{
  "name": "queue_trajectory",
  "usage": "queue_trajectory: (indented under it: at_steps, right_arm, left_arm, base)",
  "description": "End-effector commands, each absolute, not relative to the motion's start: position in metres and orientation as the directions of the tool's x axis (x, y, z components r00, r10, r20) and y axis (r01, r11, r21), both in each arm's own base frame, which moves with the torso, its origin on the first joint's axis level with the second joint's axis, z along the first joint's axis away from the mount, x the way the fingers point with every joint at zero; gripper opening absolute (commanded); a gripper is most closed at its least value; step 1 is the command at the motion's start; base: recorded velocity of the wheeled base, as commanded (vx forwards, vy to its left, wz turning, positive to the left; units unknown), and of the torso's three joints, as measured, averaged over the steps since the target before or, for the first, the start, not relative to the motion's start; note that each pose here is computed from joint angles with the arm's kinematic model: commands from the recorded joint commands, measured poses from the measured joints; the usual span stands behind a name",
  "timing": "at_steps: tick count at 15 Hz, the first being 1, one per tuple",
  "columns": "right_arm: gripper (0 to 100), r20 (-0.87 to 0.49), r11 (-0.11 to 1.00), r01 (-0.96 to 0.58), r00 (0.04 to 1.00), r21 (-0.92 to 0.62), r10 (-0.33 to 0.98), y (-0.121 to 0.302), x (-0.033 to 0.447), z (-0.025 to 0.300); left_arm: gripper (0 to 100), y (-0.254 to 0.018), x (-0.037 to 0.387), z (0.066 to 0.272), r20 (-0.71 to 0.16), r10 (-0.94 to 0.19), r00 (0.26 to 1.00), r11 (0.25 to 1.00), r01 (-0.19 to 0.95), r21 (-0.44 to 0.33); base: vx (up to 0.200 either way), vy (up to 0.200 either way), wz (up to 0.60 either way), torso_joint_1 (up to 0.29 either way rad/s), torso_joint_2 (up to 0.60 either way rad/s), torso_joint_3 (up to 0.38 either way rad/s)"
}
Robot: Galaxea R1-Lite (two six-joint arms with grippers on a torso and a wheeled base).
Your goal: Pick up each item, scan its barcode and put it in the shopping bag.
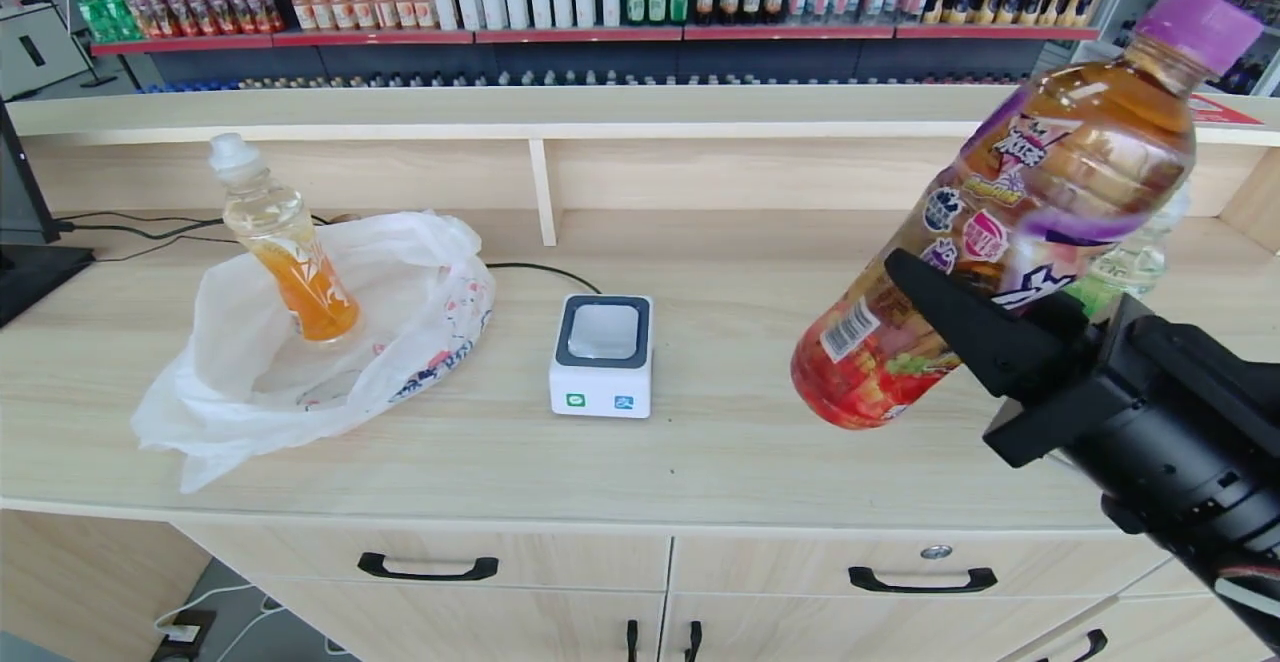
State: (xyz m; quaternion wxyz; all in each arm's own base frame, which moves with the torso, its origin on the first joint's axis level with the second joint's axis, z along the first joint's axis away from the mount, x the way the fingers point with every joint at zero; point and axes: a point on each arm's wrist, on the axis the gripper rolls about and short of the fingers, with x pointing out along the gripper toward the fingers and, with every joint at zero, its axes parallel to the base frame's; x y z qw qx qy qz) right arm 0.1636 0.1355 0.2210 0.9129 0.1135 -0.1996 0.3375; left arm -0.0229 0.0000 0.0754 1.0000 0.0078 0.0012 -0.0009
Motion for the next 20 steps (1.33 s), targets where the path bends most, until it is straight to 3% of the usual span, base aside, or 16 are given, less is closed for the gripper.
queue_trajectory:
  at_steps: [1,10,14,18,20]
  right_arm:
    - [0,0.393,0.807,-0.588,0.756,0.056,0.524,0.130,0.186,0.209]
    - [0,0.376,0.932,-0.355,0.856,-0.074,0.356,0.106,0.252,0.202]
    - [0,0.390,0.934,-0.350,0.853,-0.069,0.348,0.105,0.254,0.205]
    - [0,0.391,0.933,-0.354,0.851,-0.063,0.349,0.106,0.255,0.206]
    - [0,0.391,0.933,-0.354,0.851,-0.063,0.349,0.106,0.255,0.206]
  left_arm:
    - [100,0.000,-0.023,0.075,-0.003,-0.002,1.000,1.000,0.002,0.015]
    - [100,0.000,-0.023,0.076,-0.002,-0.002,1.000,1.000,0.002,0.014]
    - [100,0.000,-0.023,0.075,-0.003,-0.002,1.000,1.000,0.002,0.014]
    - [100,0.000,-0.023,0.076,-0.002,-0.002,1.000,1.000,0.002,0.014]
    - [100,0.000,-0.023,0.076,-0.002,0.000,1.000,1.000,0.000,0.014]
  base:
    - [0.000,0.000,0.00,0.000,0.00,0.000]
    - [0.000,0.000,0.00,0.000,0.00,0.000]
    - [-0.150,0.000,0.00,0.007,0.00,-0.001]
    - [0.000,0.000,0.00,0.000,0.00,0.000]
    - [0.000,0.200,0.00,0.022,0.01,-0.005]
